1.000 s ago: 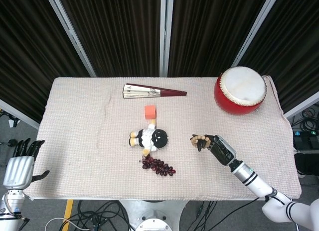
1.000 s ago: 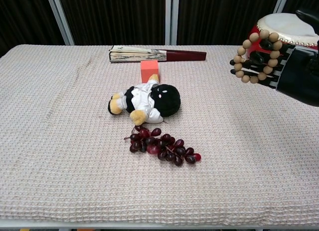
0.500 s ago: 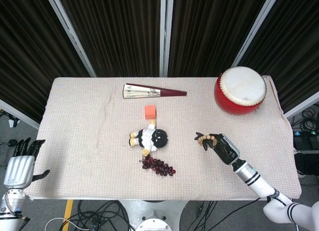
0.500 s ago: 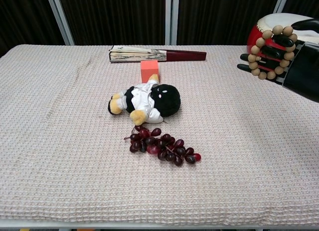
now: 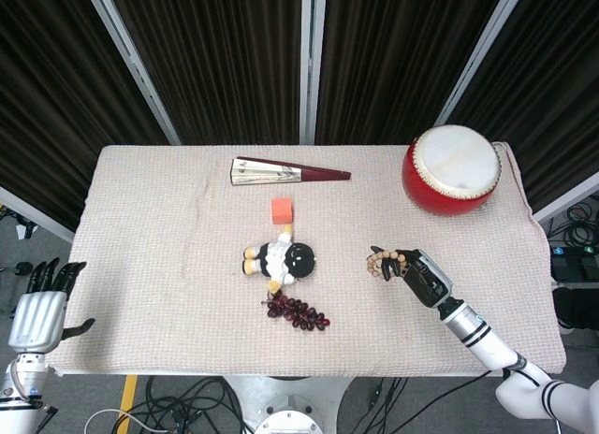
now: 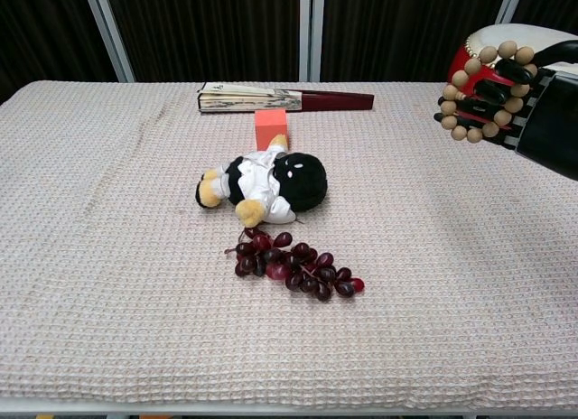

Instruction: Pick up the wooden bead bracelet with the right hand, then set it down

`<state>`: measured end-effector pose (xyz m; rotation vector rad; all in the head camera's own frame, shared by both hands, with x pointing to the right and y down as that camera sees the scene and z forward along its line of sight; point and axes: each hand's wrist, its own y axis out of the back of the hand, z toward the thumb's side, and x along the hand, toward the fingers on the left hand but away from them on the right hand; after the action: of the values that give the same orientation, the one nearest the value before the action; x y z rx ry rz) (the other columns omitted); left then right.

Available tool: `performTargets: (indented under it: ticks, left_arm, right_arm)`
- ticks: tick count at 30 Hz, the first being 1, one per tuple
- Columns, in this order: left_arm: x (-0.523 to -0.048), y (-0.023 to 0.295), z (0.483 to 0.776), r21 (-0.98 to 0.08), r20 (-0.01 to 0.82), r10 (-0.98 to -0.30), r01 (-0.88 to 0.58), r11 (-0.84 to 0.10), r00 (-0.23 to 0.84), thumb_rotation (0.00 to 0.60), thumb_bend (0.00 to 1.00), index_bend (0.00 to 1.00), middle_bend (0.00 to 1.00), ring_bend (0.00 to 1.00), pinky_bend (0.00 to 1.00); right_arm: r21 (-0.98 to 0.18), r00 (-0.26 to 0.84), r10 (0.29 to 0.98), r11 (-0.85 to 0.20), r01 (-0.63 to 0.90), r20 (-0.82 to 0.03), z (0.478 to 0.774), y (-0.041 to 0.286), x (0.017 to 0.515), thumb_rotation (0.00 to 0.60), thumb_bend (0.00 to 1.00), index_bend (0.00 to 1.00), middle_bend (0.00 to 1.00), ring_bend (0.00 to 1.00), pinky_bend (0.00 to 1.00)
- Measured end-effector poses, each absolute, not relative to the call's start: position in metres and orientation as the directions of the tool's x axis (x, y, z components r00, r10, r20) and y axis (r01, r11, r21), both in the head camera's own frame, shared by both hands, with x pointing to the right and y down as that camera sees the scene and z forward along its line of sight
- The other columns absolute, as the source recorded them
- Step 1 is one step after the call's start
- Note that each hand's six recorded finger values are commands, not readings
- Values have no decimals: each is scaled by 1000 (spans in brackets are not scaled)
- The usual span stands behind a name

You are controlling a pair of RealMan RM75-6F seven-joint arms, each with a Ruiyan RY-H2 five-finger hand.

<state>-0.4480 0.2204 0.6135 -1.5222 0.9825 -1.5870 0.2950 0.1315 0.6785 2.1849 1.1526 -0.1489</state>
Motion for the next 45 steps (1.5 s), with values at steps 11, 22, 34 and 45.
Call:
performTargets:
  ticks: [11,22,34,45]
  left_arm:
    - [-447,220,615,-889,457,-888,-10,-457,-46,600,0,141,148,7,16]
    - [-447,220,616,-887,462,-886,-10,-462,-49,600,0,141,148,7,16]
    - [-447,218,618,-884,468,-882,-9,-468,-50,600,0,141,148,7,16]
    - [-446,218,618,-882,471,-881,-9,-471,-50,600,0,141,148,7,16]
  right_arm:
    - [467,593,709,-406,786,-382,677,130,302,197,964,658,598,264,0]
    - [450,579,710,-398,800,-401,678,130,305,197,406,647,621,272,0]
    - [449,574,709,-391,803,-409,677,125,306,320,640,659,643,287,0]
    - [439,553,724,-373,817,-412,677,125,311,548,586,697,662,312,0]
